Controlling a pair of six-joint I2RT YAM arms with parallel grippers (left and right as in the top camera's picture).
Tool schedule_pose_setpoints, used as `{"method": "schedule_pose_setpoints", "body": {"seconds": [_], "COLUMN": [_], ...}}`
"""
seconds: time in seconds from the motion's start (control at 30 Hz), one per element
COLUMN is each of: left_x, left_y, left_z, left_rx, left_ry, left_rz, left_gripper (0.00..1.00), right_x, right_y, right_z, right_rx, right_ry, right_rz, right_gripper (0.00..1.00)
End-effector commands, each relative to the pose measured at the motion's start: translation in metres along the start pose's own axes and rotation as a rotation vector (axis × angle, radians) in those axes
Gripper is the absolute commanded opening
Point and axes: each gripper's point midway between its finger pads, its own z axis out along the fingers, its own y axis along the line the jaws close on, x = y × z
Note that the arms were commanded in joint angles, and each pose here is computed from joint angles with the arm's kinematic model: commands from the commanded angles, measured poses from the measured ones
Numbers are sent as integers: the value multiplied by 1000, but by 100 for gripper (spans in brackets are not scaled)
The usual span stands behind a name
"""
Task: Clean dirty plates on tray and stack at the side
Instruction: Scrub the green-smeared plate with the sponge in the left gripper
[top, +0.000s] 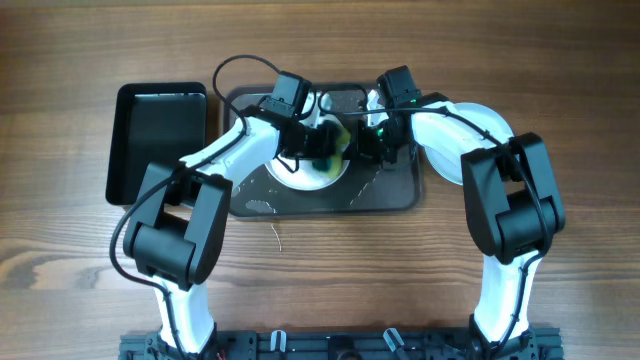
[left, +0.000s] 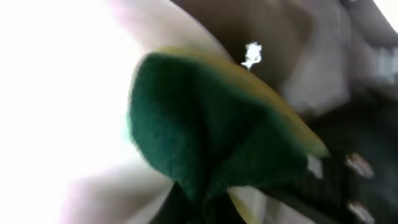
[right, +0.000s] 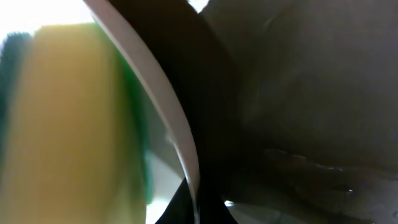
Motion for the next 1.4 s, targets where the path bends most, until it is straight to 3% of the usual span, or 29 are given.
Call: {"method": "schedule_pose_setpoints", "body": {"seconds": [0.0,0.2,0.3,0.43,0.57,0.7,0.8,1.03,1.13,1.27,1.37], "left_x": [-25,-32,-22,9,45,70,77,51,28,-7,-18], "left_y": [84,137,144,143,120,52,1,-13,0,59,85], "left_z": [-18,-63,-69,-64,-42,-12,-8,-4,1,-7,-26], "left_rx": [-470,-845,-905,-895,-714,-262,57,139,60,-281,-424], "left_ry": [-186,-338,-303,-154,52,263,315,212,119,-63,-121], "left_rz": [-134,-227,-218,-209,-222,-73,40,89,67,-117,-214], "left_gripper": [4,4,4,4,4,4,4,4,4,4,4], "right_x": [10,10,10,10,10,10,10,10,10,11,10], "right_y": [-17,-17,-17,-17,-17,-17,-17,-17,-17,-17,-19], "right_z": [13,13,13,13,13,13,13,13,13,13,13], "right_rx": [44,45,44,44,44,44,44,44,44,46,53], "right_ry": [36,35,34,33,33,33,34,34,34,36,34], "right_rz": [23,22,22,21,22,22,22,22,21,22,21], "right_gripper": [4,4,4,4,4,4,4,4,4,4,4]}}
